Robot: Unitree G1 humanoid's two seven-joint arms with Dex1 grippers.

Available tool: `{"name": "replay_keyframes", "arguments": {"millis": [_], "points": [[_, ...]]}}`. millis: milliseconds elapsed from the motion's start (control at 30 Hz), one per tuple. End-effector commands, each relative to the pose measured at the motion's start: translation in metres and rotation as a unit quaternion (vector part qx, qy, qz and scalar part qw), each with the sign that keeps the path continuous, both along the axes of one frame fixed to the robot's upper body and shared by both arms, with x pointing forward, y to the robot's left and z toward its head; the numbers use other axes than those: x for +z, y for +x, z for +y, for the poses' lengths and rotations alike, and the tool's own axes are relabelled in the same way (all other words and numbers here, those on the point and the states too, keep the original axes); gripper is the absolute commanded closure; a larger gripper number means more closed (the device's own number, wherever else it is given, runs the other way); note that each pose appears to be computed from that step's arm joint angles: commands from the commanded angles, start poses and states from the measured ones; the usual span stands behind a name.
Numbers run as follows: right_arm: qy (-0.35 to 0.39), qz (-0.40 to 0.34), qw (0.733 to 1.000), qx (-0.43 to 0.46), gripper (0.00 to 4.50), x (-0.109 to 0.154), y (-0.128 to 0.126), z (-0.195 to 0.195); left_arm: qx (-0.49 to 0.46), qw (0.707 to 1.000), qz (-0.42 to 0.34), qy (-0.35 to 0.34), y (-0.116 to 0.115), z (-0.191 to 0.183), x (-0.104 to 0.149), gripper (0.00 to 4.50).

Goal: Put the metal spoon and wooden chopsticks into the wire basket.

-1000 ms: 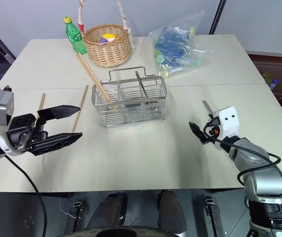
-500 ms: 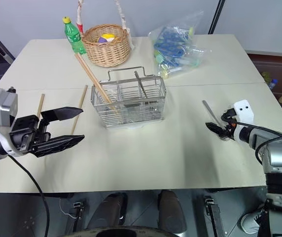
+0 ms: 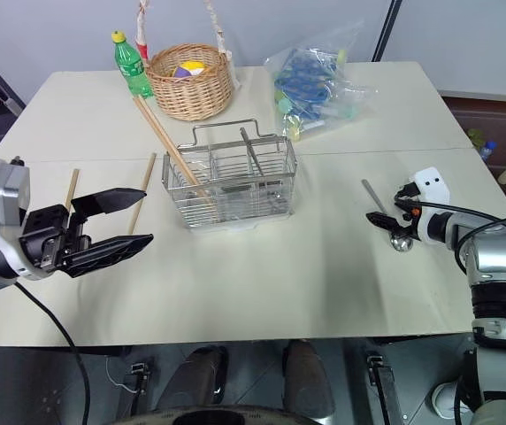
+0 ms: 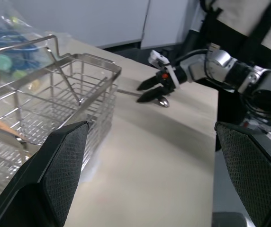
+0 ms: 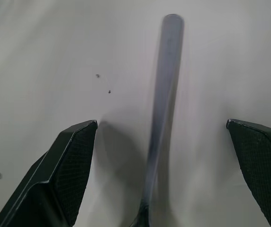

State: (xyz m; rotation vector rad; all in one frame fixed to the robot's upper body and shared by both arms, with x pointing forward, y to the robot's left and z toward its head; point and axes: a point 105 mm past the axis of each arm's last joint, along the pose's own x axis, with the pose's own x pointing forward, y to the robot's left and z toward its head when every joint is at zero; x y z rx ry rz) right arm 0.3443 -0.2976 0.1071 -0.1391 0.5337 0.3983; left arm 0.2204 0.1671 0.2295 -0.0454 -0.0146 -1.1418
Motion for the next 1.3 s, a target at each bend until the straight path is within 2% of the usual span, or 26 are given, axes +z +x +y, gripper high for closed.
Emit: {"name": "replay_keyframes", "arguments": {"millis": [33,200,233,533,800,1000,1167,1300], "points": [[0.015,0.038,0.999,0.026,1.74,-0.011,-0.011,0.013,0.016,0.999,-0.038,-0.011,0.001,0.006,0.016,0.00],[0.022,0.044,0.998,0.028,4.26,-0.007,-0.015,0.017,0.023,0.999,-0.042,-0.015,0.006,0.009,0.020,0.00],[0.024,0.045,0.998,0.029,4.44,-0.006,-0.016,0.018,0.023,0.999,-0.043,-0.016,0.006,0.009,0.021,0.00],[0.015,0.054,0.998,0.017,4.44,-0.002,-0.018,0.017,-0.003,0.999,-0.040,-0.009,0.002,0.005,0.022,0.00],[0.024,0.012,1.000,-0.017,4.44,0.016,-0.003,0.016,-0.006,0.999,-0.035,0.005,0.002,0.006,0.019,0.00],[0.032,-0.094,0.993,-0.059,4.44,0.059,0.021,0.014,-0.003,0.999,-0.029,0.014,0.003,0.011,0.016,0.00],[0.048,-0.195,0.976,-0.084,4.44,0.099,0.032,0.018,-0.002,1.000,-0.027,0.013,0.002,0.012,0.016,0.00],[0.076,-0.275,0.954,-0.095,4.44,0.144,0.032,0.030,0.008,1.000,-0.023,0.012,0.001,0.021,0.022,0.00]]}}
